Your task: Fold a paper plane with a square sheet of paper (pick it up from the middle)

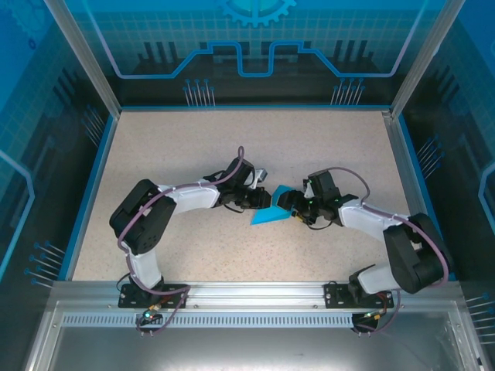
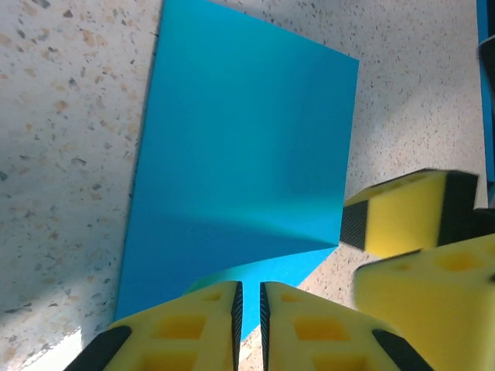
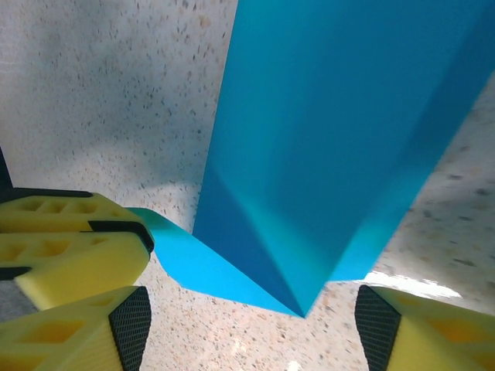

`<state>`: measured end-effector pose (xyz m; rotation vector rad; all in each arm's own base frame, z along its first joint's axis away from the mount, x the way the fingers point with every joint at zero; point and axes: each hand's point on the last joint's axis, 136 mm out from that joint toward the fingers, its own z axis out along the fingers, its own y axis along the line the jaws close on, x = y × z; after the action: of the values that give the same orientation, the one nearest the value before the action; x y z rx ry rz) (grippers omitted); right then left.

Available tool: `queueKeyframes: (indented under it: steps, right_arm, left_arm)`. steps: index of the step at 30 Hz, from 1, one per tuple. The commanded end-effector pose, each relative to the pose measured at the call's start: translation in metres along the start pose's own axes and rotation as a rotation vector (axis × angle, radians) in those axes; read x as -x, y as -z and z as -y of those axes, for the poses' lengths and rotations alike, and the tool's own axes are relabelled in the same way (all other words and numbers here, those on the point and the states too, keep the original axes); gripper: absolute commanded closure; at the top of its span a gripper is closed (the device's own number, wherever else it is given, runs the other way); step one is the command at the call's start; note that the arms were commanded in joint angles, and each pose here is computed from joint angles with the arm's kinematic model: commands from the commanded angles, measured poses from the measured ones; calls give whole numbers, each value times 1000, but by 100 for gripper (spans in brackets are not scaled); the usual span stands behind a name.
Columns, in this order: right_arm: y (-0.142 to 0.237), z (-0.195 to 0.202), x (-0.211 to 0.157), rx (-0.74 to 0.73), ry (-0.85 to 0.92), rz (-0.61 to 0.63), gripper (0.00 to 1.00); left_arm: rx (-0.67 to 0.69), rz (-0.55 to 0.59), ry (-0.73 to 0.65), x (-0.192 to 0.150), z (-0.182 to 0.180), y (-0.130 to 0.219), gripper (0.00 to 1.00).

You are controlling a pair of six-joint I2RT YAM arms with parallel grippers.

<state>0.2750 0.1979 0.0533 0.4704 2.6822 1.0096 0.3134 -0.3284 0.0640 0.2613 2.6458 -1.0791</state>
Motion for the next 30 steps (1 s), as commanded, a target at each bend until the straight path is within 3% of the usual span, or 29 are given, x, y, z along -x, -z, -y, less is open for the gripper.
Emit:
queueKeyframes:
  steps: [1, 11, 20, 30]
  right_arm:
    - [-13, -14, -4, 65, 17, -19, 29]
    - [-28, -21, -5, 130, 58, -13, 49]
    - [-35, -13, -6, 103, 12, -18, 69]
    - [-35, -12, -12, 95, -49, -27, 70]
  left_arm:
    - [13, 42, -18, 12, -1, 1, 83]
    - [35, 50, 14, 12, -18, -2, 85]
    - [38, 39, 39, 12, -28, -8, 86]
    - [25, 16, 47, 10, -29, -15, 86]
